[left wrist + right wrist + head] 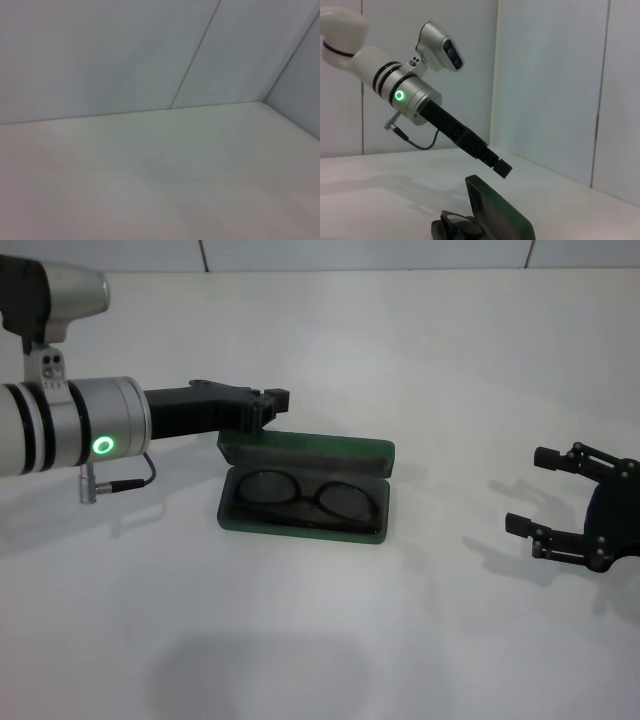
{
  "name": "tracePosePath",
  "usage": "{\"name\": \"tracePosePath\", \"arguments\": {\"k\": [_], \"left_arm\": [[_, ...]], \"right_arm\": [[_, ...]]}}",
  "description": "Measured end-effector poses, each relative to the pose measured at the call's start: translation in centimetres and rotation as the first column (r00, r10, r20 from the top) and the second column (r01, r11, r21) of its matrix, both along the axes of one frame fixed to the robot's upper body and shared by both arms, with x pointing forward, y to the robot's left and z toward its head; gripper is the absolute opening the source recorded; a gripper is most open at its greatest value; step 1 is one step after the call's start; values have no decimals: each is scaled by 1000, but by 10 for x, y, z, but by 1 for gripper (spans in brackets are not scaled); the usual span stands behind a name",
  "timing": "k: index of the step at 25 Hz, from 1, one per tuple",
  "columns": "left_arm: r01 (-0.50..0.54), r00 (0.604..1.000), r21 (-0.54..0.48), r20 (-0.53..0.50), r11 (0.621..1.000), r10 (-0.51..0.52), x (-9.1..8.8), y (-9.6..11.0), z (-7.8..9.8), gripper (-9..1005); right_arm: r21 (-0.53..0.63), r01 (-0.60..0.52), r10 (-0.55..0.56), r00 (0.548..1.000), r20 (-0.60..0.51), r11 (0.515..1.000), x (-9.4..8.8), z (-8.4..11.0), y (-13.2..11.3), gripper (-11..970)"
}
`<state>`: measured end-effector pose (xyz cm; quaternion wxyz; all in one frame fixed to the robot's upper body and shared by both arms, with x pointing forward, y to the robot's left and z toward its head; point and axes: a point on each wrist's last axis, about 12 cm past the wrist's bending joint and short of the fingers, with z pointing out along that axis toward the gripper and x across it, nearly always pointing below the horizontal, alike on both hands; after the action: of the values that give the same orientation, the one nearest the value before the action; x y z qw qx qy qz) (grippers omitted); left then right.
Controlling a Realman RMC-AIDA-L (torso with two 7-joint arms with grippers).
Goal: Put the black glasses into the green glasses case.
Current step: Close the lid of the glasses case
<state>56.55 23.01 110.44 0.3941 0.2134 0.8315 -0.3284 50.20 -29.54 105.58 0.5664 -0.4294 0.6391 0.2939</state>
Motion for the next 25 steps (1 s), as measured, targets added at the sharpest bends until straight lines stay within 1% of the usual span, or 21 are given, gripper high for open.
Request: {"name": "tracePosePath", "arguments": {"k": [7,25], "left_arm": [[-11,1000,3,-17,1000,11,-1,2,-6,98],[-1,1000,19,-32,1000,1,-4,2,-11,102]], "right_arm": [[-4,7,-7,1000,-3,1000,-1,-1,-1,822],[-7,7,-7,1000,0,1000,1,0,0,820]]}}
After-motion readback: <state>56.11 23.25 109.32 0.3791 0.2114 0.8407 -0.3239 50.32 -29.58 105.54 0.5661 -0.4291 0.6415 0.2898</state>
